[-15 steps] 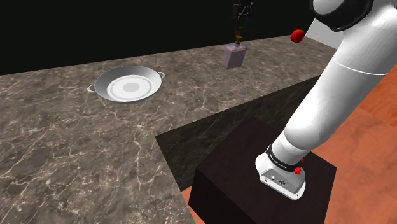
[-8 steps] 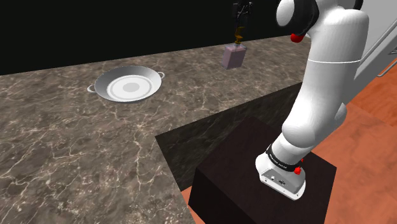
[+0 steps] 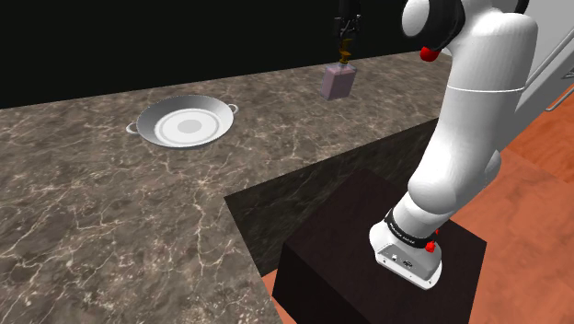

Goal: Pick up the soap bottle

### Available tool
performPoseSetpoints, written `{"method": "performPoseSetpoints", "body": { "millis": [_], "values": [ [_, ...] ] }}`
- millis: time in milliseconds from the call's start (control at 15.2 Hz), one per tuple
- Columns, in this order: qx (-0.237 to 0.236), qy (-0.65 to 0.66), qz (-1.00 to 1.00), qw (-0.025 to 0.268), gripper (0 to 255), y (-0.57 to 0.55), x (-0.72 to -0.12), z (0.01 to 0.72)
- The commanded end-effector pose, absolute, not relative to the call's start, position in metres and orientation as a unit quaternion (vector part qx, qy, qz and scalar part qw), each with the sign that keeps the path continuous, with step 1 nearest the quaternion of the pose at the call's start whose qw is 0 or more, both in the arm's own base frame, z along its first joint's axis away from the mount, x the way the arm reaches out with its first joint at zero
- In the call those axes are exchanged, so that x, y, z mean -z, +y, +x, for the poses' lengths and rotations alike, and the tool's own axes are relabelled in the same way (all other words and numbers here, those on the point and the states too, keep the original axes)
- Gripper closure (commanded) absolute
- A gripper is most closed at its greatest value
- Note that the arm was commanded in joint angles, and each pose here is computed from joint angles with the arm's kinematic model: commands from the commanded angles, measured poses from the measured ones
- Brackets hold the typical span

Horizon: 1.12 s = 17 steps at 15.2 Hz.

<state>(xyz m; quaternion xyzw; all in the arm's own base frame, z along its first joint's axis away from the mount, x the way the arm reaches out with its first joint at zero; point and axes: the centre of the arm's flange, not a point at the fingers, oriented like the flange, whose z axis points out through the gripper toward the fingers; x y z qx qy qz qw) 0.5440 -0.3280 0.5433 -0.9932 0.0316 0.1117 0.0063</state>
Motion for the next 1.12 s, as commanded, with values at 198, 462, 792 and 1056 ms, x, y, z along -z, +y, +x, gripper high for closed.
{"method": "performPoseSetpoints", "body": {
  "millis": [198, 462, 792, 1056],
  "values": [
    [-0.111, 0.032, -0.993, 0.006, 255, -0.328, -0.542, 0.544],
    [-0.111, 0.032, -0.993, 0.006, 255, -0.328, -0.542, 0.544],
    [-0.111, 0.032, -0.993, 0.006, 255, -0.328, -0.558, 0.544],
    [-0.111, 0.032, -0.993, 0.006, 255, -0.328, -0.579, 0.544]
  ]
}}
